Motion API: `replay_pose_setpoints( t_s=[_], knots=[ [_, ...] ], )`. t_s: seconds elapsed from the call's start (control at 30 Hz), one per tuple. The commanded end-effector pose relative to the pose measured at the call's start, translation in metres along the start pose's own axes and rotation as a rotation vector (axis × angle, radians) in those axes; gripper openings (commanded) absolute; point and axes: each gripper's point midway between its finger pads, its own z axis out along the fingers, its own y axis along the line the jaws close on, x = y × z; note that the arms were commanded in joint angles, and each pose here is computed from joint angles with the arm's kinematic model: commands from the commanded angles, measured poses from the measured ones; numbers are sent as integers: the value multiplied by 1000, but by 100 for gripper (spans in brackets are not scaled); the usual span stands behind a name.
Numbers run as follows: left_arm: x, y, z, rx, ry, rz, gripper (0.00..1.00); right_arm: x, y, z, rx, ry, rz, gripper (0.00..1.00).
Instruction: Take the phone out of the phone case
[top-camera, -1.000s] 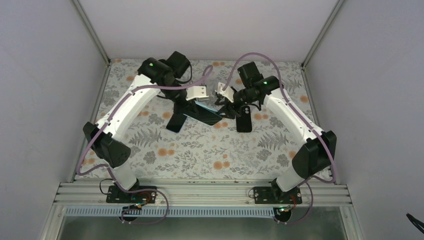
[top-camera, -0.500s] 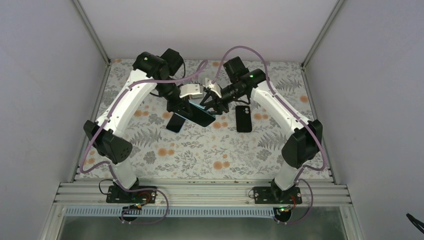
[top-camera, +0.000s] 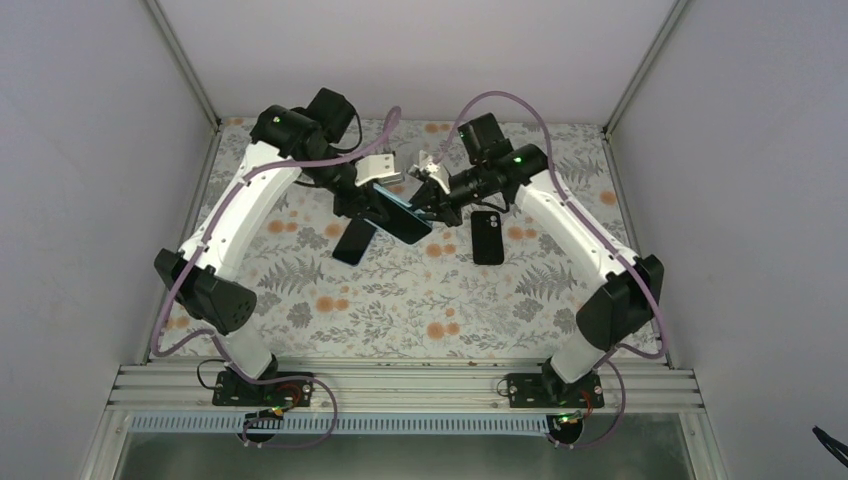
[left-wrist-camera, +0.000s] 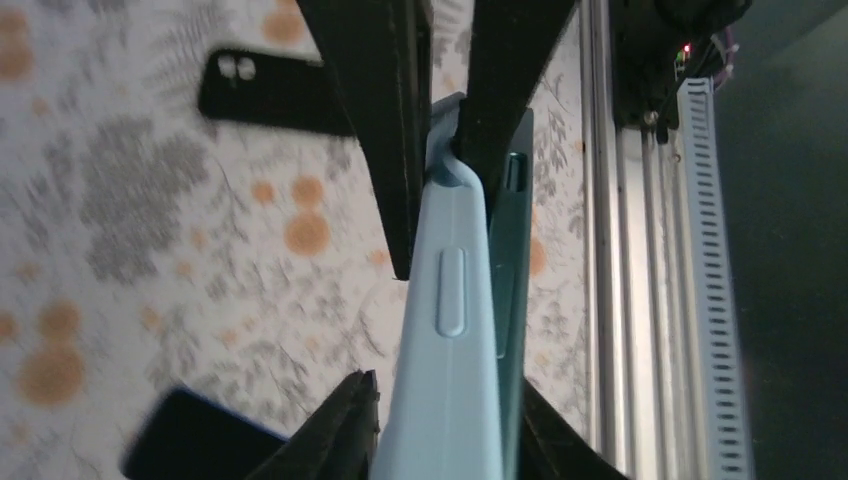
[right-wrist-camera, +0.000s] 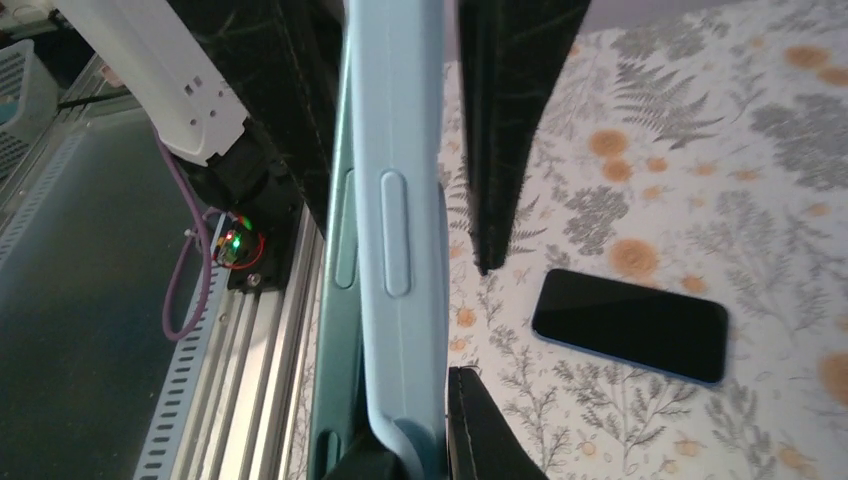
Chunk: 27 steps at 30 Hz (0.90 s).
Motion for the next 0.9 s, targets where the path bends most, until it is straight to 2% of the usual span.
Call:
replay_pose_setpoints(
  t_s=[0.0,0.13,0.23,0.27,0.4,0.47,0.53,0.7,0.87],
  knots=[
    [-51,16,-16,-107,-249,114,41,-32,16,-31,-9,-150,-126,4],
    [-41,15,-27,-199,-237,113,77,-13,0,-57,59,-156,-78,4],
    [-35,17,-39,-290,-222,108,91,1,-10,-71,108,-140,-43,4],
    [-34,18,-45,-326,-218,111,99,5,-13,-75,120,-134,-29,4],
    [-28,42,-67,-560,-210,92,100,13,-40,-89,222,-132,64,4],
    [-28,69,-78,-735,-246,57,100,8,-65,-99,343,-166,140,3],
    [-26,86,-75,-839,-237,37,100,-2,-90,-115,502,-237,204,3],
    [-48,94,-59,-911,-322,78,100,-36,-118,-148,808,-418,231,3],
    [-71,102,-39,-948,-414,92,100,-50,-143,-139,955,-446,341,3]
  ],
)
